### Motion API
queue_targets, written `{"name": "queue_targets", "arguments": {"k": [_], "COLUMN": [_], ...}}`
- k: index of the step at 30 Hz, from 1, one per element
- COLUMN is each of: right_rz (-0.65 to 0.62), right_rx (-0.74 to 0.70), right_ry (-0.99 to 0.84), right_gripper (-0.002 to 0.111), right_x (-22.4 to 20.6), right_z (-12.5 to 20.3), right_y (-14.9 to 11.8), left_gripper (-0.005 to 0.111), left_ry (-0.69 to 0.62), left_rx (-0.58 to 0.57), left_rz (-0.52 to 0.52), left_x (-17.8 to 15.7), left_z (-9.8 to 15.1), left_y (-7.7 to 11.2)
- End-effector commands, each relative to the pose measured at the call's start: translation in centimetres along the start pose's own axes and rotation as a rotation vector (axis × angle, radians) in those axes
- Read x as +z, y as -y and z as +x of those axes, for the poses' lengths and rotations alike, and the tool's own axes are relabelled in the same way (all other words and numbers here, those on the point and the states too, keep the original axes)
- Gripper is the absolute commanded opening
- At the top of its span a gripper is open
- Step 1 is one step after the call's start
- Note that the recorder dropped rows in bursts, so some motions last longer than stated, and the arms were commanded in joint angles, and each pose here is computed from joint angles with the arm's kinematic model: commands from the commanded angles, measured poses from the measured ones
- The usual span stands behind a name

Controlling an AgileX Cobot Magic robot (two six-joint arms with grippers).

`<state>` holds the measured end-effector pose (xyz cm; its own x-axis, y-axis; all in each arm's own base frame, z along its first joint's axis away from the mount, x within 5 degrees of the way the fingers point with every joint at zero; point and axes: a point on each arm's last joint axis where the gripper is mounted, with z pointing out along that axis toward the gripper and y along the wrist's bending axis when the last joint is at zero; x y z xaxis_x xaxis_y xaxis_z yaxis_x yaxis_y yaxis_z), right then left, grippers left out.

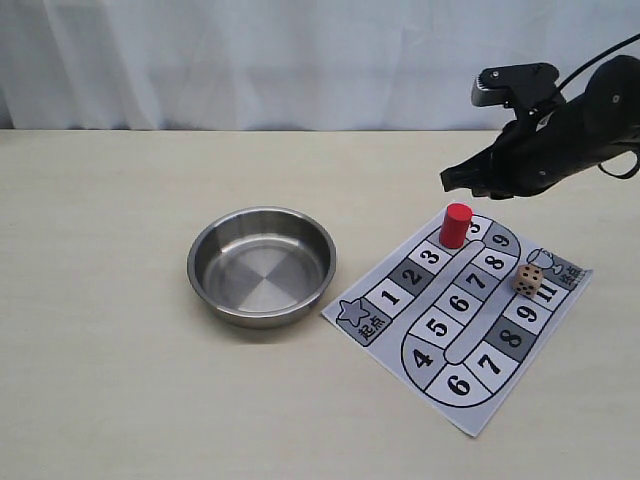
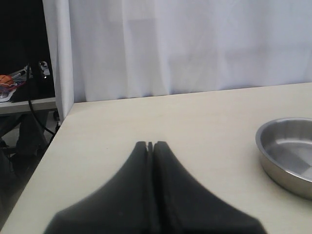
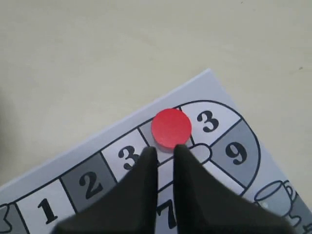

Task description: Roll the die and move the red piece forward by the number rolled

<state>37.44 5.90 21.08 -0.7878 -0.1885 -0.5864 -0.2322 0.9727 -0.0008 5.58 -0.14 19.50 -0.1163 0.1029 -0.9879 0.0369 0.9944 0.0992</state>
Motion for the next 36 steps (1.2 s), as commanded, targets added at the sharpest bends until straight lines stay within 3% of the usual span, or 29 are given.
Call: {"name": "queue_targets", "arguments": {"k": [1, 19, 27, 31, 36], "right_rz": [0.017, 0.135, 0.148, 0.155, 0.202], "right_rx": [0.016, 0.172, 0.175, 0.141, 0.101], "right_ry": [-0.026, -0.108, -0.105, -0.041, 0.197], "right_gripper": [0.004, 0.004, 0.004, 0.004, 0.004], "right_x": [-0.5, -1.7, -3.0, -8.3, -19.8], "right_z": [0.2, 2.2, 2.2, 1.2, 1.0], "right_y": [0.9, 8.5, 8.9, 8.0, 5.7], "left_gripper": [0.000, 0.000, 0.000, 0.000, 0.000], "left_ry": [0.011, 0.011, 0.011, 0.011, 0.011], "left_rx": [-0.008, -0.008, -0.008, -0.008, -0.008], "left_rz": [0.000, 0.000, 0.000, 0.000, 0.000], "left_x": [0.0, 0.0, 0.0, 0.0, 0.0], "left_z": [0.0, 0.0, 0.0, 0.0, 0.0], "left_y": [0.0, 0.0, 0.0, 0.0, 0.0]}}
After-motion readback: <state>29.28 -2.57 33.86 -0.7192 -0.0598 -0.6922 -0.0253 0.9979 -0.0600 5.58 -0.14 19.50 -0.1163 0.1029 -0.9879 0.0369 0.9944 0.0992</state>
